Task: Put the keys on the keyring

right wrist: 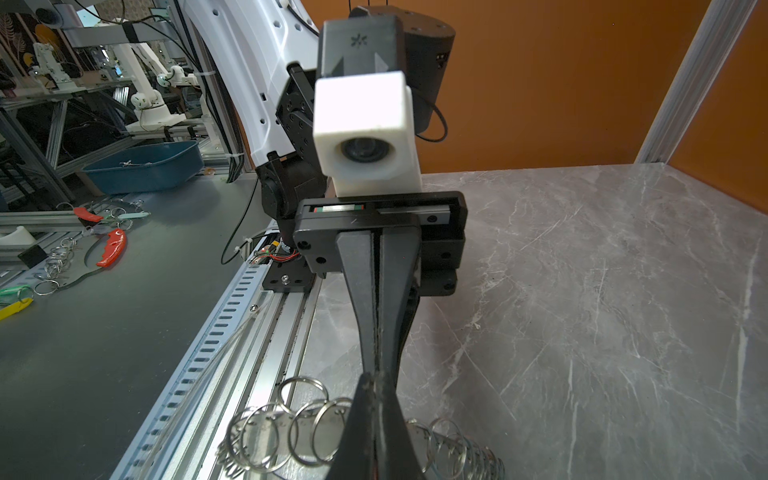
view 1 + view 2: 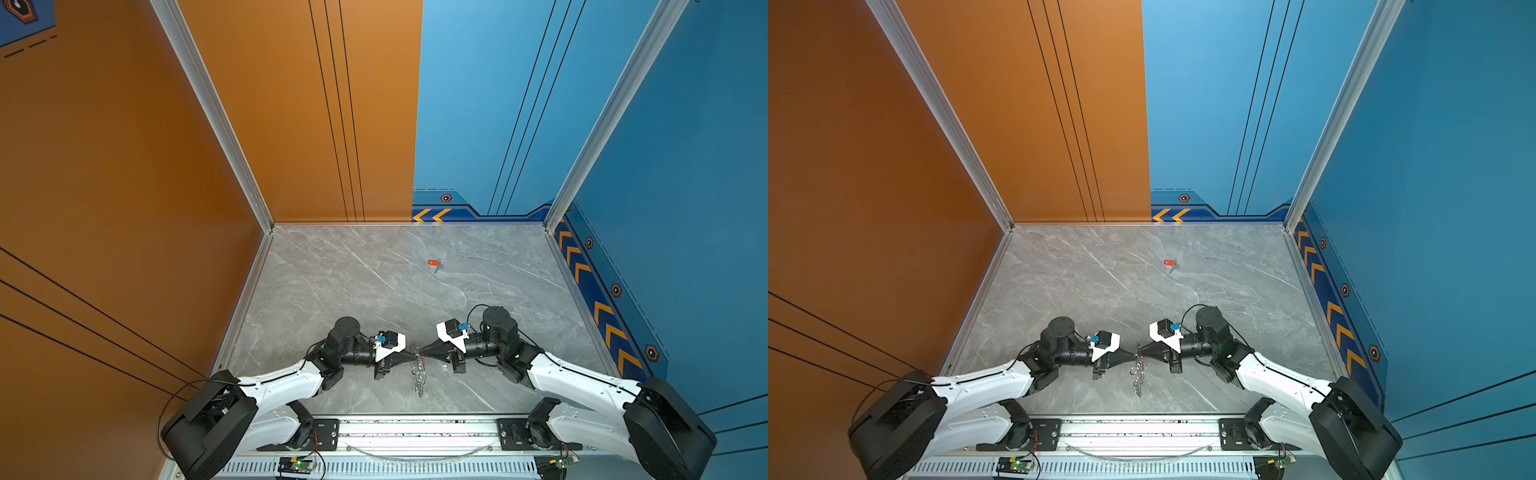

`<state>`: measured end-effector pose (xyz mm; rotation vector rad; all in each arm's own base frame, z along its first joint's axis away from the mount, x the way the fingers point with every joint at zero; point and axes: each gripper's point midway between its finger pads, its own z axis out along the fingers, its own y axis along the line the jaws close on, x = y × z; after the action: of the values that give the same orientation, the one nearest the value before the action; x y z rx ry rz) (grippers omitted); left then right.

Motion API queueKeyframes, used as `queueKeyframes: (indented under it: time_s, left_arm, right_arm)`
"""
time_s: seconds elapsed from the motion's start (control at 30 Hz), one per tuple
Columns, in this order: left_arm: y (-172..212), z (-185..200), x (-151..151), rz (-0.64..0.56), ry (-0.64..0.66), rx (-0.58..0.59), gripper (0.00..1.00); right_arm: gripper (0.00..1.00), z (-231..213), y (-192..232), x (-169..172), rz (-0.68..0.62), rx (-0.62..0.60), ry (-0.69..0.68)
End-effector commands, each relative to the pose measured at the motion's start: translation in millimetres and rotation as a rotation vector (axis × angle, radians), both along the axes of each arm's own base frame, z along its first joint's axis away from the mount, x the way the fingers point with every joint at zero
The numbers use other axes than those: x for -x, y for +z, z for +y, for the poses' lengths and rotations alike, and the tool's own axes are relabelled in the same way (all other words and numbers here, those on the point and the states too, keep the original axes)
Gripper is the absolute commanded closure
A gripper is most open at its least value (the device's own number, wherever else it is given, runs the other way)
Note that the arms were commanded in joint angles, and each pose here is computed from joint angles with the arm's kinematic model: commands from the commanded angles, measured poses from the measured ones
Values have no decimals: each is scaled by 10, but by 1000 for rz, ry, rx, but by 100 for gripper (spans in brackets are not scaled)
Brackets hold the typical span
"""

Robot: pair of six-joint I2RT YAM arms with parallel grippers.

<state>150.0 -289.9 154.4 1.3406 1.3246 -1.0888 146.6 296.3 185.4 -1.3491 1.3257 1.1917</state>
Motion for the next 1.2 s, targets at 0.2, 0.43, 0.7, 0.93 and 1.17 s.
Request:
queueKeyframes:
  time_s: [0.2, 0.43, 0.7, 0.93, 1.17]
  left_arm:
    - [173, -38, -50, -18, -19, 44, 100]
    - [168, -34, -58, -16, -14, 44, 100]
    - [176, -37, -46, -13, -23, 47, 100]
    - [156, -48, -7, 5, -50, 45, 100]
    - [166, -52, -11, 6, -51, 47, 100]
  right_arm:
    - [100, -28, -16, 31, -23, 3, -5]
    - [100, -49, 4, 44, -34, -5, -8]
    - [100, -45, -17, 18, -36, 0, -19]
    - [100, -49, -2, -24, -48, -2, -40]
    - [100, -51, -23, -14, -41, 1, -37]
